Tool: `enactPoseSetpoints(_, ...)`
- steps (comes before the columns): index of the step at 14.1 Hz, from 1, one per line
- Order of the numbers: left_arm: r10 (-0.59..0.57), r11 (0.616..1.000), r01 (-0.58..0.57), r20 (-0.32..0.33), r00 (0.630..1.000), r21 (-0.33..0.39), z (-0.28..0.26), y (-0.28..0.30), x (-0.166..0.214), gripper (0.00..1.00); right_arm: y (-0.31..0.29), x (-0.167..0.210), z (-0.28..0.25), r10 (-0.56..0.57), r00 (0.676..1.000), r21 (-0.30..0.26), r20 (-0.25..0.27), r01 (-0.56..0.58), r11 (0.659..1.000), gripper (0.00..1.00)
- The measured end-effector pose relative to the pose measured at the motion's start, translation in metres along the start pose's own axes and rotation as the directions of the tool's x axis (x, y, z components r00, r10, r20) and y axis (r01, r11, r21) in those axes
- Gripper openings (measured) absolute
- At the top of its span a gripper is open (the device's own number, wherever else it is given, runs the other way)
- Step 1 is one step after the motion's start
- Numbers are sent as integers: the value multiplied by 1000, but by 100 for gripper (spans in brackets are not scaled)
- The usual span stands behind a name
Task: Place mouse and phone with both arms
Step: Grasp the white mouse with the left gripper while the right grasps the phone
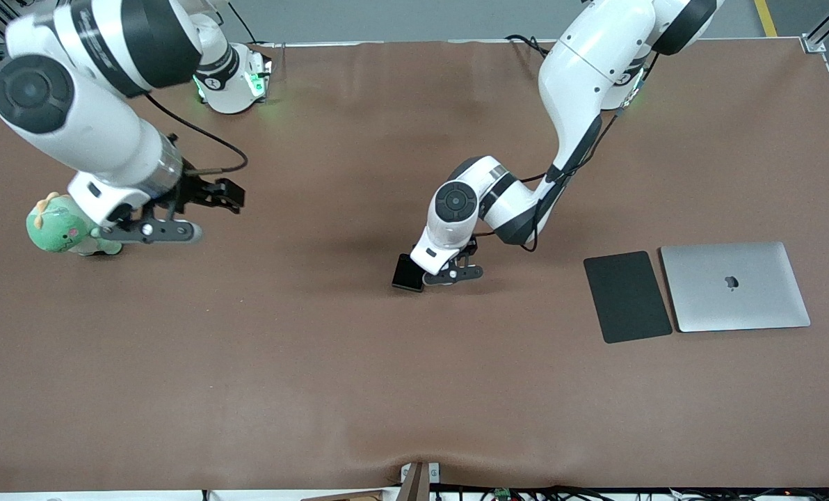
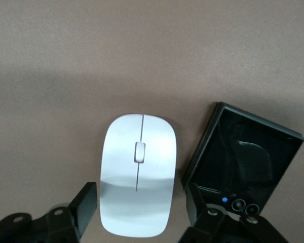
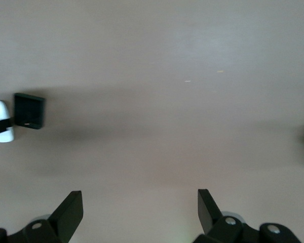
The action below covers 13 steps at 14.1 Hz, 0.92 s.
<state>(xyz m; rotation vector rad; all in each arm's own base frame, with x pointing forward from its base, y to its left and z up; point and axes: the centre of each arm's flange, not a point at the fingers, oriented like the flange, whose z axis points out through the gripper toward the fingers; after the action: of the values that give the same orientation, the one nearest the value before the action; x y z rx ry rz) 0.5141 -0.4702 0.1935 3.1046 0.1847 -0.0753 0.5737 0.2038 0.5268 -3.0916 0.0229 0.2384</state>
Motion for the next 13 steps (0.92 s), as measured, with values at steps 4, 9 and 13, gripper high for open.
enactPoseSetpoints(4, 13, 1000, -13, -14, 1000, 11, 0, -1, 2, 80, -50, 25, 55, -37, 999, 62, -13, 38, 997, 100)
enactPoseSetpoints(9, 14, 1000, -14, -4, 1000, 19, 10, -2, 0, 81, -118, 30, 121, -51, 998, 62, -23, 53, 997, 100)
enactPoseSetpoints(13, 14, 1000, -14, 3, 1000, 25, 16, -3, -1, 78, -128, 44, 152, -41, 998, 76, -56, 45, 996, 100)
